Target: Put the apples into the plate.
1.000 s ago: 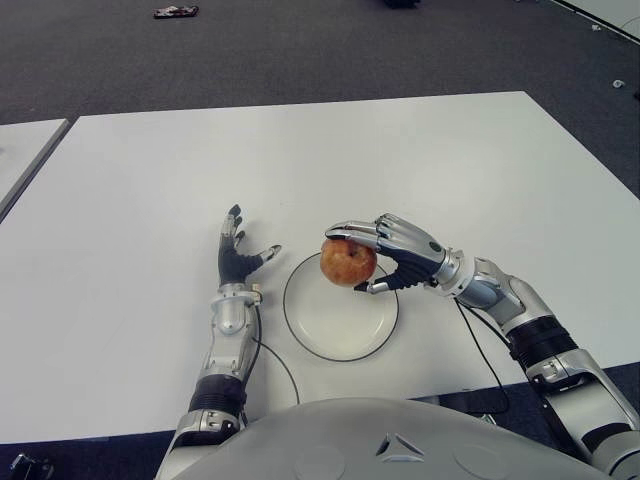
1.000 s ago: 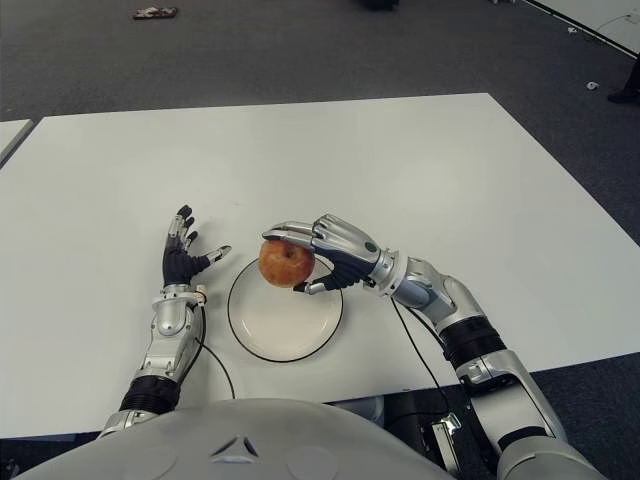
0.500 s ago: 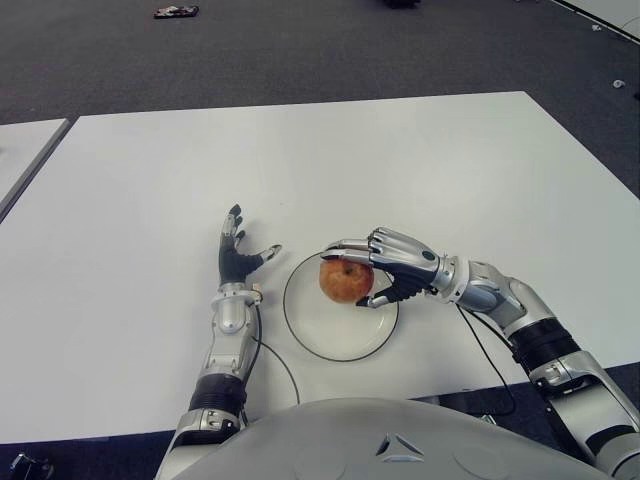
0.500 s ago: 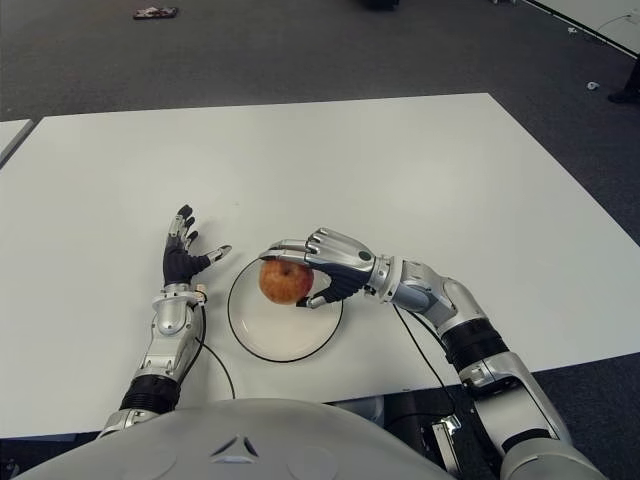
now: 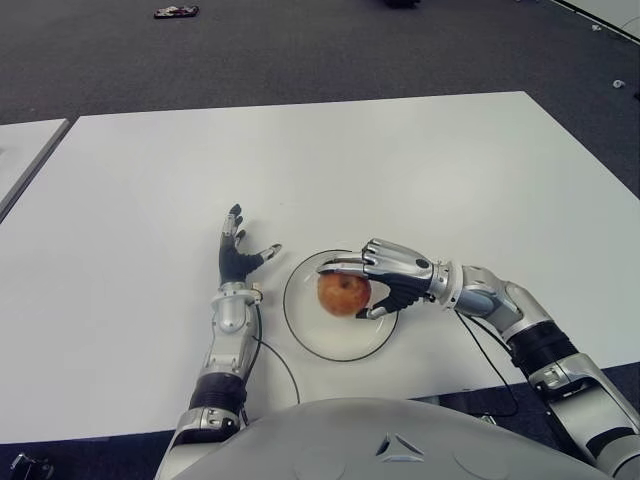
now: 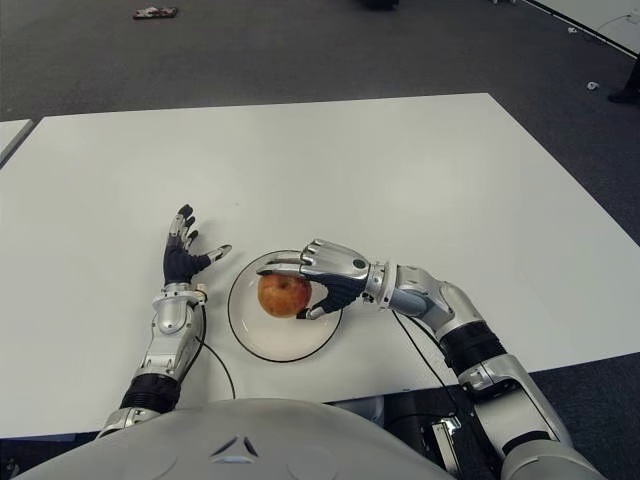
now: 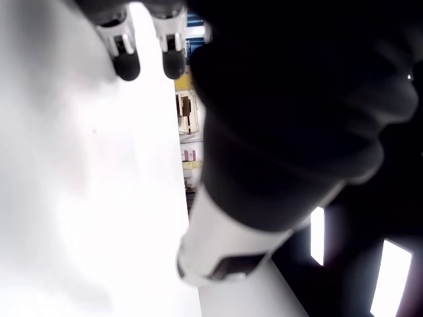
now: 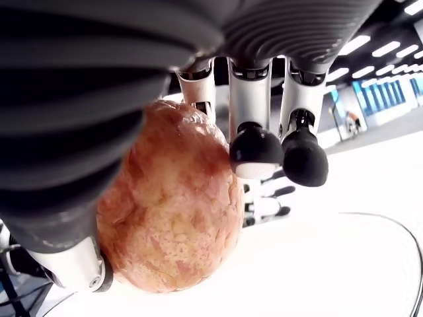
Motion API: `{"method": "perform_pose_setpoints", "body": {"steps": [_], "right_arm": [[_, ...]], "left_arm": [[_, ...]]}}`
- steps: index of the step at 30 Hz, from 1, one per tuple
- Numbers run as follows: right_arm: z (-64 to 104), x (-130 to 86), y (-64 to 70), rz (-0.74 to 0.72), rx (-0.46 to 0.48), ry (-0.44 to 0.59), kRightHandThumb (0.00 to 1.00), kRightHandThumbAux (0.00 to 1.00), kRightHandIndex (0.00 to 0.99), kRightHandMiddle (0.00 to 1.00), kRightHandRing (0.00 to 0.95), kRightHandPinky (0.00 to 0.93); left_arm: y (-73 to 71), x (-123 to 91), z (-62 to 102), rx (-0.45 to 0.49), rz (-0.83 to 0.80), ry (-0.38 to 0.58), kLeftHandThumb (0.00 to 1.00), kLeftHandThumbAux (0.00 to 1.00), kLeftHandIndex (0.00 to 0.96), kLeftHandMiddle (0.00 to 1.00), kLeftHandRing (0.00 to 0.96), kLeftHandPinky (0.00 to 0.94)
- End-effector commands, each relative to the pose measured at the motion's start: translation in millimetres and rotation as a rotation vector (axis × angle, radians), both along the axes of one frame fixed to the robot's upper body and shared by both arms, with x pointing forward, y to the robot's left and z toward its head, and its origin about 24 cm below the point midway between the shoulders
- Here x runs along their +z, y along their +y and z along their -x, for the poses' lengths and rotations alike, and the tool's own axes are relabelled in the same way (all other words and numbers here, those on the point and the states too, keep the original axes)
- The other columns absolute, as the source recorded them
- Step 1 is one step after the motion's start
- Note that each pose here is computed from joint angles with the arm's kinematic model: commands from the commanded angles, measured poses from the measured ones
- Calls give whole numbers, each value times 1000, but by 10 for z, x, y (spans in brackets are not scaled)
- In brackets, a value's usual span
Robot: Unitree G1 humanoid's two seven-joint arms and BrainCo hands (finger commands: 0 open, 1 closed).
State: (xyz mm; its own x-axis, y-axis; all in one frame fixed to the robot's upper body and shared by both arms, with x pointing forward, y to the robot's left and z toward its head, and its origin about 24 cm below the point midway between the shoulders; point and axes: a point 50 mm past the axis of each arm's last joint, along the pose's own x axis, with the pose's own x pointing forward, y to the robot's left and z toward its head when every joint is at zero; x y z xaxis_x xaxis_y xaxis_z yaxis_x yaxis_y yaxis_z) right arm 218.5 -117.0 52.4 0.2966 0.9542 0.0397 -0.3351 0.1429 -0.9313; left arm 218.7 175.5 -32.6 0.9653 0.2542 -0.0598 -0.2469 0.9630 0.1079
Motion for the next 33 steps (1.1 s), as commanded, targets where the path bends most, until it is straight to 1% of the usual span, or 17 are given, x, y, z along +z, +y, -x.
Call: {"method": "perform_pose_setpoints", "body": {"steps": [1, 7, 10, 13, 16, 22, 28, 33], "right_arm": [[-4, 27, 7, 6, 7, -11, 749, 708, 441, 870, 871, 874], [12, 33, 10, -11, -14, -16, 743, 709, 441, 853, 858, 848], [15, 37, 15, -27, -21, -30, 728, 711, 441, 831, 837, 803], [19, 41, 20, -39, -12, -56, 715, 712, 441, 815, 820, 779], [20, 47, 26, -61, -6, -85, 698, 714, 438, 786, 785, 738], [5, 54, 34, -95, -25, -144, 685, 716, 433, 747, 730, 655], [-7, 52, 29, -90, -45, -202, 683, 717, 431, 723, 698, 626], [-10, 44, 25, -72, -47, -218, 682, 718, 430, 707, 681, 617]], "left_arm": [[-3, -15, -24, -10, 2, 17, 0, 472, 0, 20, 14, 29], [-2, -11, -23, -11, 1, 15, 0, 472, 0, 18, 14, 30], [2, -9, -30, -11, 2, 15, 0, 473, 0, 17, 13, 29], [2, -6, -30, -12, 2, 14, 0, 472, 0, 16, 12, 28], [1, -4, -28, -13, 1, 14, 0, 472, 0, 16, 11, 28], [1, -5, -30, -8, 4, 12, 0, 479, 0, 18, 14, 29], [5, -10, -32, -8, 2, 19, 0, 484, 0, 19, 14, 28], [7, -4, -31, -9, -3, 19, 0, 489, 0, 21, 16, 29]]}}
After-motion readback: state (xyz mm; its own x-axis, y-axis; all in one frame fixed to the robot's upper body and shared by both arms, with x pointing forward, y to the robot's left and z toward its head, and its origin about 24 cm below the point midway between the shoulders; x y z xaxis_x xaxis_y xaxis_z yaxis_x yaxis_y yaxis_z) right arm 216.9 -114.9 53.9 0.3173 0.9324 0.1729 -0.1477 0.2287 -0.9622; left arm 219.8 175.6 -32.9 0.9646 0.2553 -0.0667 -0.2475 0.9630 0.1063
